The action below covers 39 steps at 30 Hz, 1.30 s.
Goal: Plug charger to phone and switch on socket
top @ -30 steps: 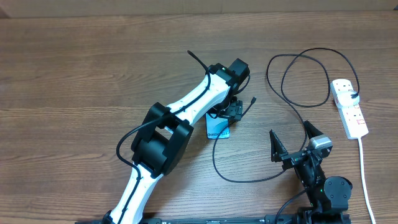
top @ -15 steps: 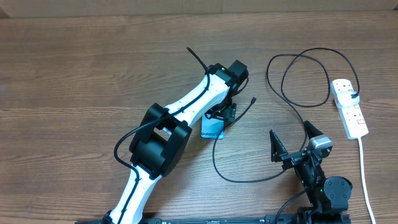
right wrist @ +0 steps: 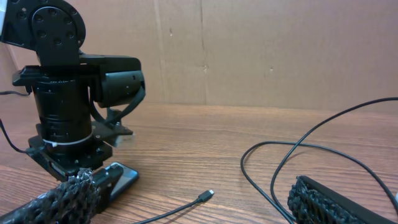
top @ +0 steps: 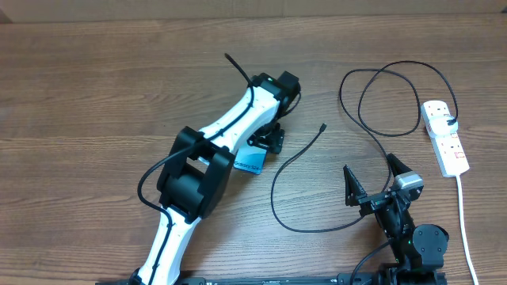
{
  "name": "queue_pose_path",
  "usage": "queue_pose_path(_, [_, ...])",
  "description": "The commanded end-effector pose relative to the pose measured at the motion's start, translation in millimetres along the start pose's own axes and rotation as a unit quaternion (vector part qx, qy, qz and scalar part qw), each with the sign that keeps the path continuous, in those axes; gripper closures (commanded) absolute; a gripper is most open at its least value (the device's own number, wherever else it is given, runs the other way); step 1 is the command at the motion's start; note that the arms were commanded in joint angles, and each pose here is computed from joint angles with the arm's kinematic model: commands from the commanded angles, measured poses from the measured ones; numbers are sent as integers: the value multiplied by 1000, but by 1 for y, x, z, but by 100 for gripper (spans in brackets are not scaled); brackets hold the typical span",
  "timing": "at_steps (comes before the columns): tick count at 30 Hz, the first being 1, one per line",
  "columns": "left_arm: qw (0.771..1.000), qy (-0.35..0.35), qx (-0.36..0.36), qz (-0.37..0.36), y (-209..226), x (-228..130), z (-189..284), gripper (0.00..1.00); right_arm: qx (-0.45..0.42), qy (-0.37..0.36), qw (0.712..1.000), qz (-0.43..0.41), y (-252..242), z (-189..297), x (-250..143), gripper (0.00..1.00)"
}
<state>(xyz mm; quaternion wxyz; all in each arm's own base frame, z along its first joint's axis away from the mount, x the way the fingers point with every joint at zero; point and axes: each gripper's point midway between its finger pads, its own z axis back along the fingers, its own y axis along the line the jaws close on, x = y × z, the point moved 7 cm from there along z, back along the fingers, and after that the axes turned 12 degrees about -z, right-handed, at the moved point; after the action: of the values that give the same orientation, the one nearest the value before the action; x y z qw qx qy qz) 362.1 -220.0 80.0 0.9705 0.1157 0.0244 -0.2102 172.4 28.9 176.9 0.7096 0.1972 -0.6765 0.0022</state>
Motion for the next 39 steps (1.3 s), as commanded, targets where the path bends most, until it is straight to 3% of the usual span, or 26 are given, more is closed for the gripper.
queue_pose_path(1, [998, 47, 43, -7, 20, -9, -32, 0, 4, -2, 1000, 3, 0, 0, -2, 0])
queue_pose_path(15, [997, 61, 26, 27, 50, -9, -39, 0, 4, -2, 1000, 3, 0, 0, -2, 0])
queue_pose_path(39, [997, 42, -42, 49, 37, 0, -40, 0, 4, -2, 1000, 3, 0, 0, -2, 0])
